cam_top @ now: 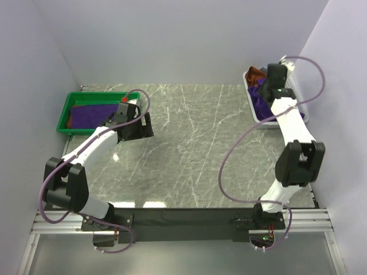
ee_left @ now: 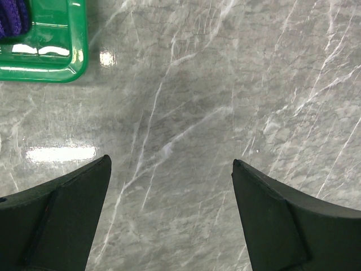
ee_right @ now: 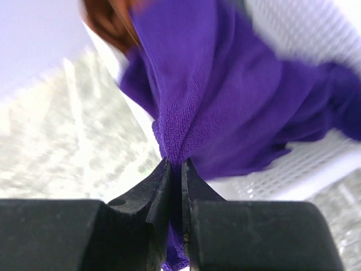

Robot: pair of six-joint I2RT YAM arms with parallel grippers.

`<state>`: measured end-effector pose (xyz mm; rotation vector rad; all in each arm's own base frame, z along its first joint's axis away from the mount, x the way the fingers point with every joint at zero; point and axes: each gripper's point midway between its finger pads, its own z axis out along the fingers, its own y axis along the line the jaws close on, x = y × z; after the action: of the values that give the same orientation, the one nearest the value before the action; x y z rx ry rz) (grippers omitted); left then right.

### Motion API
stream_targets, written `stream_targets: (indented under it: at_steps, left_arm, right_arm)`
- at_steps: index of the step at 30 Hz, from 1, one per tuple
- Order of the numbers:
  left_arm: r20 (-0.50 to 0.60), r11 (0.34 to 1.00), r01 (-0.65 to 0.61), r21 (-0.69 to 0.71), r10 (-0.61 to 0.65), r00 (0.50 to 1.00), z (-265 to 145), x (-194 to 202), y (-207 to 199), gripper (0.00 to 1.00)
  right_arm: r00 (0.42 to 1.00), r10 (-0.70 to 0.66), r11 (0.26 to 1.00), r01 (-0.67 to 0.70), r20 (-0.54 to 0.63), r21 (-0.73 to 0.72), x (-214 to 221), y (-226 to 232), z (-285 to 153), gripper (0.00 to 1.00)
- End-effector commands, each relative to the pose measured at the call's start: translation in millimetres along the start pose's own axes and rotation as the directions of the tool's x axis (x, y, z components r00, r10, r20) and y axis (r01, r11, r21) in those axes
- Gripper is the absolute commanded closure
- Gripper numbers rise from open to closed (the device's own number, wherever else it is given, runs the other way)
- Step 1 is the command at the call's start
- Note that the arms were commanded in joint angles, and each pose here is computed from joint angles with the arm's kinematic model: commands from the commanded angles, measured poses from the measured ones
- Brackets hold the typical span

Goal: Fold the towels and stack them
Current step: Grab crumpled towel

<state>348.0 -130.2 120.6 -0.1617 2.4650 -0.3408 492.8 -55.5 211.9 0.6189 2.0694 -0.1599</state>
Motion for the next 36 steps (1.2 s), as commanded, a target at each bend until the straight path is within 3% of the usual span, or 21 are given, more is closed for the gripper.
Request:
stream_targets:
  at_steps: [1, 6, 10, 14, 19, 24, 29, 30, 34, 36]
  left_arm:
    - [0.063, 1.0, -0.017, 0.022, 0.015, 0.998, -6, -20, -8, 0.06]
    - [0.065, 1.0, -0.015, 0.023, 0.014, 0.998, -7, -20, -8, 0.06]
    - [0.063, 1.0, -0.017, 0.023, 0.015, 0.998, -6, -19, -8, 0.06]
    - [0.063, 1.0, -0.017, 0.022, 0.015, 0.998, -6, -20, -8, 0.06]
    - [0.058, 1.0, -0.014, 0.019, 0.013, 0.998, -4, -19, -7, 0.06]
    - [0.062, 1.0, -0.011, 0.022, 0.01, 0.998, -4, -20, -8, 0.06]
    - [0.093, 1.0, -0.011, -0.007, 0.011, 0.996, -10, -26, -3, 0.06]
    - [0.104, 1.0, -0.011, -0.006, 0.012, 0.994, -12, -28, -3, 0.06]
    - [0.129, 1.0, -0.01, -0.012, 0.011, 0.992, -19, -31, -2, 0.06]
    - [0.139, 1.0, -0.007, -0.004, 0.008, 0.99, -22, -33, -3, 0.06]
  right_arm:
    - [0.946, 0.048, 0.997, -0.026, 0.32, -0.074, -118, 4, -84, 0.98]
    - [0.828, 0.09, 0.987, 0.0, 0.553, -0.161, -190, 6, -155, 0.99]
    - [0.744, 0.134, 0.969, 0.04, 0.654, -0.244, -223, 18, -190, 0.98]
    - [0.757, 0.135, 0.954, 0.076, 0.64, -0.291, -233, 36, -190, 1.0]
    - [0.789, 0.069, 0.836, 0.288, 0.611, -0.467, -211, 119, -211, 1.0]
    - [0.828, 0.043, 0.685, 0.382, 0.558, -0.62, -167, 195, -241, 1.0]
    - [0.879, 0.059, 0.555, 0.365, 0.473, -0.747, -101, 230, -271, 1.0]
    - [0.879, 0.084, 0.51, 0.367, 0.469, -0.778, -91, 234, -295, 0.99]
    - [0.96, -0.082, 0.449, 0.274, 0.266, -0.85, 41, 227, -278, 0.92]
    - [0.978, -0.141, 0.428, 0.202, 0.156, -0.881, 93, 214, -284, 0.83]
